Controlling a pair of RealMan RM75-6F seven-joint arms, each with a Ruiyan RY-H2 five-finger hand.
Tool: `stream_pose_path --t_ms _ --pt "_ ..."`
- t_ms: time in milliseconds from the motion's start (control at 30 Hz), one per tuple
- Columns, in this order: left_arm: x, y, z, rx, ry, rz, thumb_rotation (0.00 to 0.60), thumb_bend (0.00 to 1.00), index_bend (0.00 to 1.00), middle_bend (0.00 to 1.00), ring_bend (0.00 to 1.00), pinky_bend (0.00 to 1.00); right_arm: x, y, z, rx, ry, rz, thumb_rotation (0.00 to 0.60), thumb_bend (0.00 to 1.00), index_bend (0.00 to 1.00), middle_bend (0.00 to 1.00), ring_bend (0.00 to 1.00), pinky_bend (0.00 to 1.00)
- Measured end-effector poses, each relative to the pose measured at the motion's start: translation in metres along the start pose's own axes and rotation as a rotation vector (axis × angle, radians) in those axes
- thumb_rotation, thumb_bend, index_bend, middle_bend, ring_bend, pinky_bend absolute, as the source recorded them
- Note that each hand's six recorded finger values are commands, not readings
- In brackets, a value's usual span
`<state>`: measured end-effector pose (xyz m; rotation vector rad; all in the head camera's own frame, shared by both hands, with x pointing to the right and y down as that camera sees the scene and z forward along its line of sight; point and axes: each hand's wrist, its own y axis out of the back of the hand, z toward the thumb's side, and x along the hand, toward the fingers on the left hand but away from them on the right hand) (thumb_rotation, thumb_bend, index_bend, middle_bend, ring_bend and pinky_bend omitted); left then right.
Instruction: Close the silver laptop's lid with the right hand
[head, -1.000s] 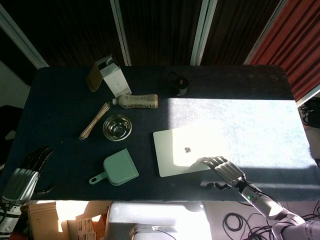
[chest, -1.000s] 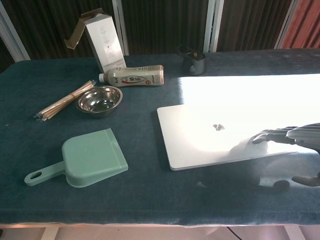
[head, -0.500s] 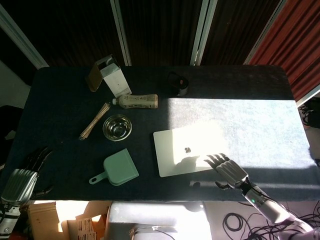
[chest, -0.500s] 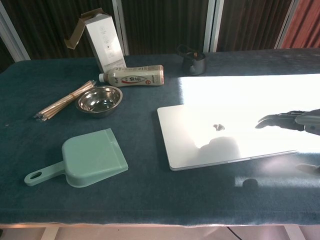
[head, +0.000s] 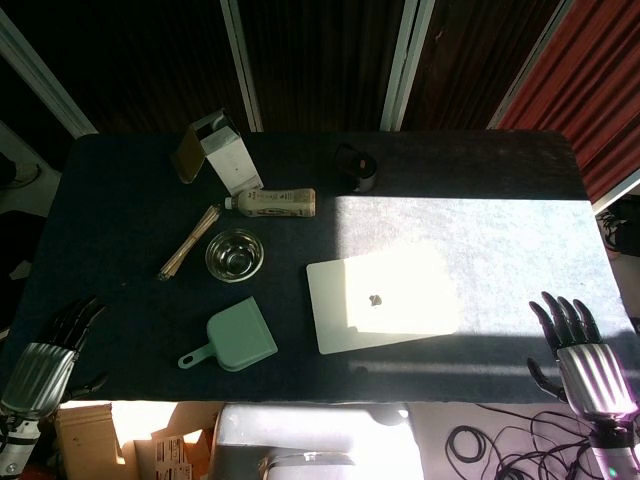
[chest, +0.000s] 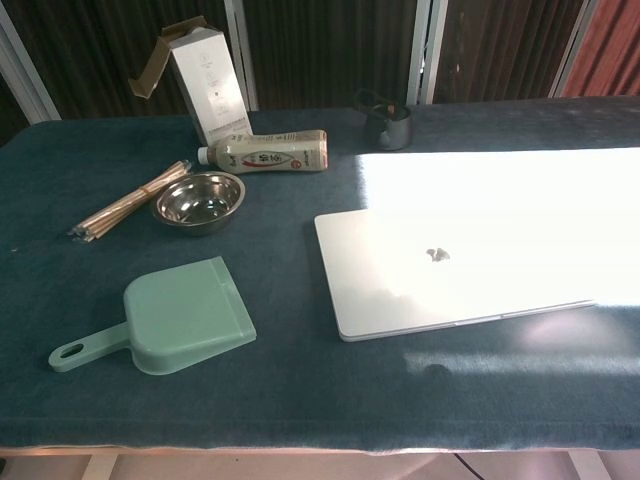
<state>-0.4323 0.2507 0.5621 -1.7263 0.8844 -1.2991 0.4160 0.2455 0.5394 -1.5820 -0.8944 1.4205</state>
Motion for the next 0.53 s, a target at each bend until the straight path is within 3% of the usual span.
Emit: stream_pose_path --t_ms 167,533 --pt "-0.001 0.0 0.002 0.003 -0.009 0.012 0.6 0.03 0.0 0.01 0.0 0.13 0.007 -0.004 -0.015 -0.009 -0.039 -0.004 0.6 0.3 0.0 0.0 0.0 0.0" --pt "-0.004 0.001 0.0 -0.001 -0.004 0.016 0.6 0.03 0.0 0.01 0.0 0.13 0.006 -0.008 -0.013 -0.001 -0.034 0.01 0.6 0.3 0.0 0.0 0.0 0.0"
